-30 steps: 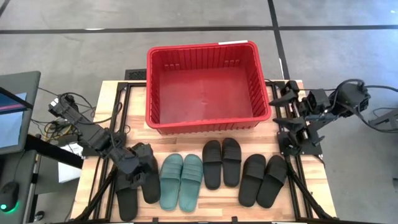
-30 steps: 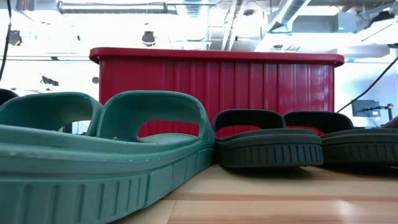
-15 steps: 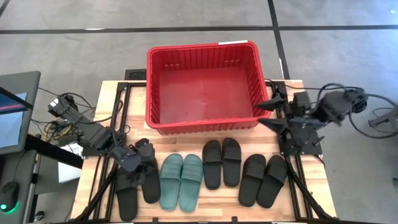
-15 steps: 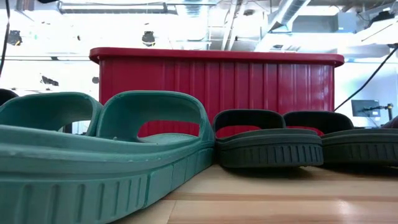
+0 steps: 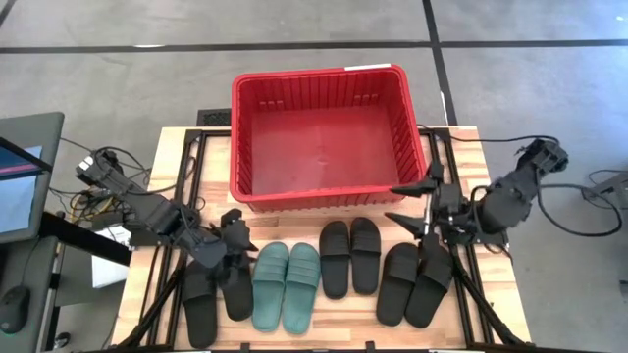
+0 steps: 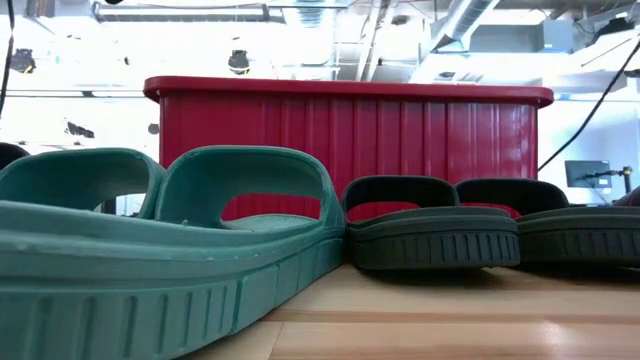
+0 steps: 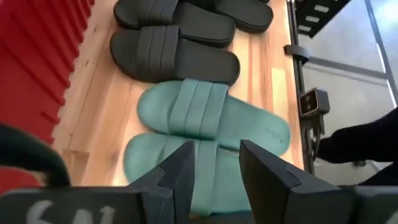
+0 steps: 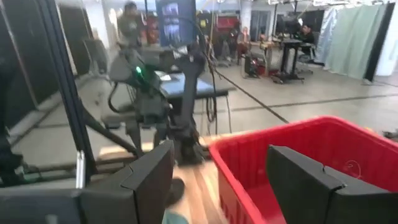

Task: Pick and place slides into bin
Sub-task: Put the green slipper into the red container container

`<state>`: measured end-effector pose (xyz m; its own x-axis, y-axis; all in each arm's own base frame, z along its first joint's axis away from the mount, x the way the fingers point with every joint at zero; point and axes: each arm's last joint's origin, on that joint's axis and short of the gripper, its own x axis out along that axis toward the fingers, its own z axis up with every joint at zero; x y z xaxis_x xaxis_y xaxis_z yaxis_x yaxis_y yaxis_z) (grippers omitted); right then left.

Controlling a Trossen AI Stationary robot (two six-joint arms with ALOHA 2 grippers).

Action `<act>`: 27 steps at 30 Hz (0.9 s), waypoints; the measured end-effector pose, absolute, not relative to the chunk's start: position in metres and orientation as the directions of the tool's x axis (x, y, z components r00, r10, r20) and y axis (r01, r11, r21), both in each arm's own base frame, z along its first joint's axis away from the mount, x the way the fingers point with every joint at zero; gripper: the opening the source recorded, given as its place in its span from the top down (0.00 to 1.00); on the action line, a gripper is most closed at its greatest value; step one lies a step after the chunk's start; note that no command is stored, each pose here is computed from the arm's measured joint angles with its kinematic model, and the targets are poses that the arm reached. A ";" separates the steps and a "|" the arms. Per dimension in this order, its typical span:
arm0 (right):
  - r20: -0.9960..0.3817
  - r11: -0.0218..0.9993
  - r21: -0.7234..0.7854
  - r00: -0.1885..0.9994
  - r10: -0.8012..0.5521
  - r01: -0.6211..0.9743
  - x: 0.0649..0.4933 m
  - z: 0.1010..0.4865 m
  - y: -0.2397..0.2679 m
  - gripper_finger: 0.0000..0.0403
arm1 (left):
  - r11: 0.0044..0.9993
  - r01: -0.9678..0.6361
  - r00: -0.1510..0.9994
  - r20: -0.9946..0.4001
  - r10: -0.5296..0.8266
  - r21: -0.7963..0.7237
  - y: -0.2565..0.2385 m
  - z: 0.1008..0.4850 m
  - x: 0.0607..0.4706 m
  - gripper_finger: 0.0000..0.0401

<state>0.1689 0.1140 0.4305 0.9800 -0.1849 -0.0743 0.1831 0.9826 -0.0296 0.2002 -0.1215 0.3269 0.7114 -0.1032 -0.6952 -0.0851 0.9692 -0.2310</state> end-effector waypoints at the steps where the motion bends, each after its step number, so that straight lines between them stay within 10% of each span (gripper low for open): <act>1: -0.088 0.984 -0.030 0.980 -0.179 0.177 0.165 0.429 0.117 0.41 | 0.970 -0.089 0.715 -0.693 -0.095 -0.225 -0.125 0.325 0.203 0.72; 27: -0.327 0.974 -0.009 0.920 -0.215 0.225 0.130 0.385 0.133 0.41 | 0.995 -0.102 0.474 -0.879 0.041 -0.009 -0.169 0.292 0.245 0.72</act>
<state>0.1298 0.1334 0.3849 0.9201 -0.2154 -0.3272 0.2250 0.9743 -0.0088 0.2454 -0.1693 0.2920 0.4743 0.0408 -0.8794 -0.1021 0.9947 -0.0090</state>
